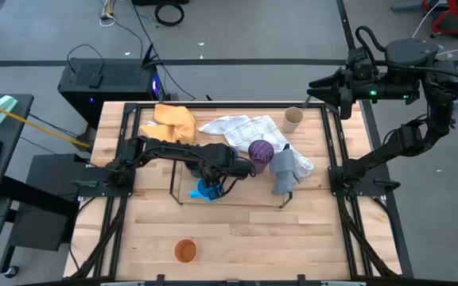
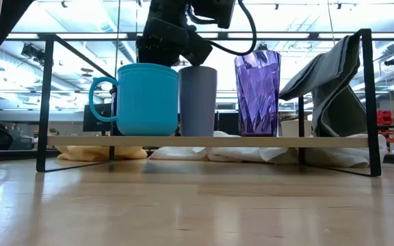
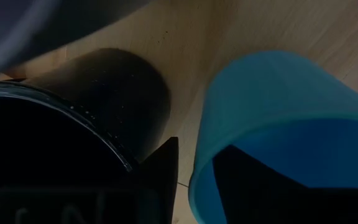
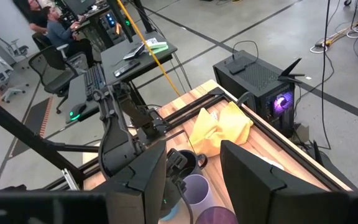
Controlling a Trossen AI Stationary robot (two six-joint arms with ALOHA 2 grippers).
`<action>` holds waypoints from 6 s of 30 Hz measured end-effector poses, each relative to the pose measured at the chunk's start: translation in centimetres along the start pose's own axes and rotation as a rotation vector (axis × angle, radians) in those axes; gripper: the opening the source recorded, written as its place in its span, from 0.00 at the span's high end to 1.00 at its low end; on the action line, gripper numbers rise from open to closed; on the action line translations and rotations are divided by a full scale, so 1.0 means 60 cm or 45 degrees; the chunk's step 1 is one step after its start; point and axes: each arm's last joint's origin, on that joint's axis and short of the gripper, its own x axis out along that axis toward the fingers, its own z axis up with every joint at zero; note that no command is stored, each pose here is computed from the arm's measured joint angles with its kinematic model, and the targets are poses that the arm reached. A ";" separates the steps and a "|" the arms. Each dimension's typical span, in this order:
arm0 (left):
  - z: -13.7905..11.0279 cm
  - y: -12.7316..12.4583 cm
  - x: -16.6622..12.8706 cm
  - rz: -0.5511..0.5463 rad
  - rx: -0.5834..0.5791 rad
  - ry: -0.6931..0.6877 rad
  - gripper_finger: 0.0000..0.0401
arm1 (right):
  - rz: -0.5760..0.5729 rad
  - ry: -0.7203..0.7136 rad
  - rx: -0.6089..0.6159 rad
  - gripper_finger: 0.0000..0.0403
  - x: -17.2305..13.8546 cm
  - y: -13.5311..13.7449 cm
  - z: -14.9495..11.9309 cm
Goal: Stack small to large cups/mugs on shelf
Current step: Put the light blue mug on the shelf, then put the white cup on the shelf
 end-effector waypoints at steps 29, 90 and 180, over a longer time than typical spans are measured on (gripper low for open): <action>-0.022 0.007 -0.035 -0.024 0.009 -0.061 0.73 | 0.000 0.000 0.000 0.61 0.000 0.000 0.000; -0.309 0.085 -0.394 -0.533 0.148 -1.666 0.75 | -0.401 -0.087 -0.051 0.61 -0.083 -0.047 -0.021; -0.284 0.067 -0.383 -0.238 -0.016 -1.691 0.75 | -0.812 1.049 0.462 0.61 0.305 -0.519 -0.289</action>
